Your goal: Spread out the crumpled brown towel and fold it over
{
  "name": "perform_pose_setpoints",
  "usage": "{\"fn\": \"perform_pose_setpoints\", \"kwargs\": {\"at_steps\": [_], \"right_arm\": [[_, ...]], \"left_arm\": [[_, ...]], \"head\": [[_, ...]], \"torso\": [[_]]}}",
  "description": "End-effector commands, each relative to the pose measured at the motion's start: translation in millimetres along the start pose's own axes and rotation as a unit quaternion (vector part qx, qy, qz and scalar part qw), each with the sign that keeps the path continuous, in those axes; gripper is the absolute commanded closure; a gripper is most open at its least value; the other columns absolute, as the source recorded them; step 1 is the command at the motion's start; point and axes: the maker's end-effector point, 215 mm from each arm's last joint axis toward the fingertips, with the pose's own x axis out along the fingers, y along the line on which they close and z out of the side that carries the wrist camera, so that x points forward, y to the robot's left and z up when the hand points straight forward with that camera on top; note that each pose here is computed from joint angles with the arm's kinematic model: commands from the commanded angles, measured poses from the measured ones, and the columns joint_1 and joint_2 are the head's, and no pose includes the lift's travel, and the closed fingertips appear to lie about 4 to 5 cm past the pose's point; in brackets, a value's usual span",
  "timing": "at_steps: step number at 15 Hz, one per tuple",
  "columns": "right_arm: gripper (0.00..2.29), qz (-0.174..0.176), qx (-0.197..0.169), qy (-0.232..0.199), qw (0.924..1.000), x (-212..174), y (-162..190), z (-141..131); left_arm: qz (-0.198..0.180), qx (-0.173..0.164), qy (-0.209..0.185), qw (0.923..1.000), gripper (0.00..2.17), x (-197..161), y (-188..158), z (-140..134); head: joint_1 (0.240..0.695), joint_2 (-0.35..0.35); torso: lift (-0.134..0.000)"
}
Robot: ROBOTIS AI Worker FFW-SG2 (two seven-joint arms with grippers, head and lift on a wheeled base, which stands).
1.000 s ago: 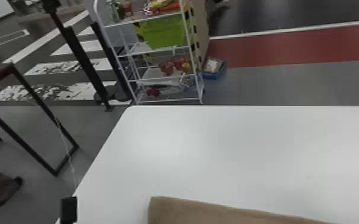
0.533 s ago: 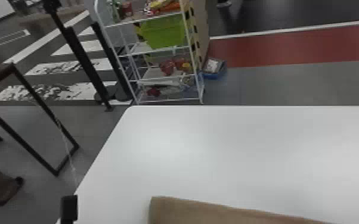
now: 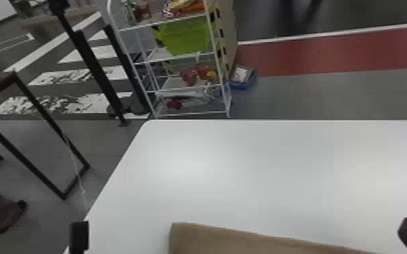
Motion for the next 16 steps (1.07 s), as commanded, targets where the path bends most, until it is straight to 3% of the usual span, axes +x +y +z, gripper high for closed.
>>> {"fn": "perform_pose_setpoints", "kwargs": {"at_steps": [1,7,12,16], "right_arm": [[0.91,0.006,0.001,0.009,0.9999,6,4,0],[1.21,0.007,0.009,0.015,0.9998,7,5,-4],[1.21,0.015,0.018,0.015,0.9996,1,15,-14],[1.21,0.006,-0.008,-0.007,0.9999,-16,24,1]], "left_arm": [[-0.001,-0.001,-0.001,1.0000,0.33,1,0,1],[0.001,0.000,-0.005,1.0000,0.33,-2,1,4],[0.000,-0.002,-0.003,1.0000,0.33,-1,0,2],[-0.001,0.001,-0.002,1.0000,0.33,1,-1,2]], "head": [[0.695,0.350],[0.695,0.350],[0.695,0.350],[0.695,0.350]], "torso": [[-0.123],[-0.123],[-0.123],[-0.123]]}}
